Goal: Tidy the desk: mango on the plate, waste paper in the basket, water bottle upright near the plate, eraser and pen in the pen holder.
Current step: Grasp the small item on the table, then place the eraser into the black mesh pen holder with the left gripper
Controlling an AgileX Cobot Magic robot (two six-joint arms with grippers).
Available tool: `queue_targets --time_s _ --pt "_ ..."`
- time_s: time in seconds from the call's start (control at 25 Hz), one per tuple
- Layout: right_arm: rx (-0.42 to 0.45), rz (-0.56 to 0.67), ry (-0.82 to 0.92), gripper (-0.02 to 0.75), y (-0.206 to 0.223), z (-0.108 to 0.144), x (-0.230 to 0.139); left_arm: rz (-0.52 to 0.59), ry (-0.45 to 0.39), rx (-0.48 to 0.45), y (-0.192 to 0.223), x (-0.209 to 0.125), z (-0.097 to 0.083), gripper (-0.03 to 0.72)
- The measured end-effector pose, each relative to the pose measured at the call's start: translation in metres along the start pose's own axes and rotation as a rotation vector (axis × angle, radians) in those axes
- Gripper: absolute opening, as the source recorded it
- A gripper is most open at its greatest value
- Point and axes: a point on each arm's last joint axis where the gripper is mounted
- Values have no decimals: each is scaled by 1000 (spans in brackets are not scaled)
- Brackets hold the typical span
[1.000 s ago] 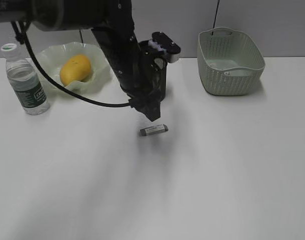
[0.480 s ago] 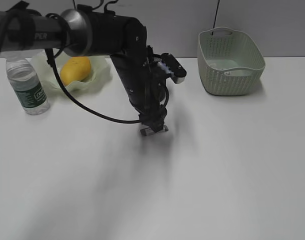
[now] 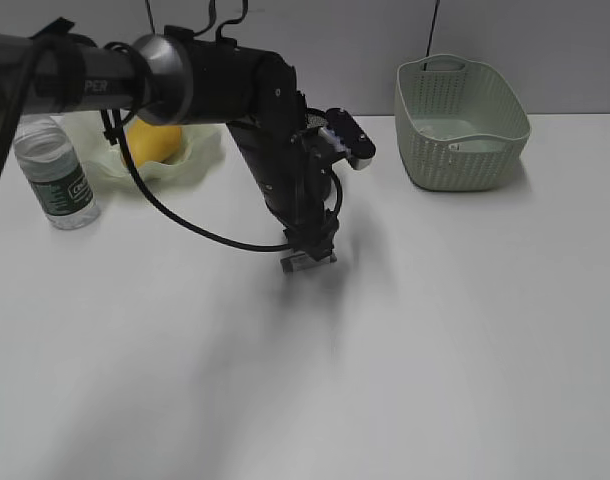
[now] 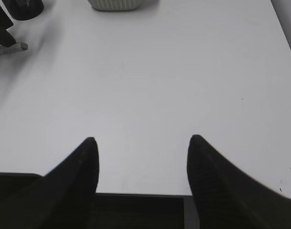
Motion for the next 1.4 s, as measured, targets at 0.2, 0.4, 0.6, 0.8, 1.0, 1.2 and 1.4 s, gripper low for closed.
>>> queue_targets --time_s 0.2,0.4,0.6,0.8,1.0,1.2,1.4 --pt "0 2 -1 468 0 0 0 28 -2 -9 14 -5 0 453" --pt "0 2 -1 468 0 0 0 36 -6 -14 20 -6 -1 437" --pt "0 2 -1 468 0 0 0 36 -14 -24 22 -6 -2 303" --pt "0 2 -1 467 0 0 0 34 -17 -27 22 -6 -2 153" --pt "0 2 -1 466 0 0 0 30 -20 -30 18 -5 -3 153" --pt "0 2 -1 466 0 0 0 -33 -21 -20 -16 5 -3 153" --pt "0 2 -1 466 0 0 0 -215 -27 41 -73 23 4 153"
Point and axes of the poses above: a point on each arm's last joint axis where the gripper is mounted, y pointing out along that axis toward the gripper, z along the wrist's bending axis when the last joint is at zero, x = y × z, and after that the axes turned 12 degrees about -y, right-handed
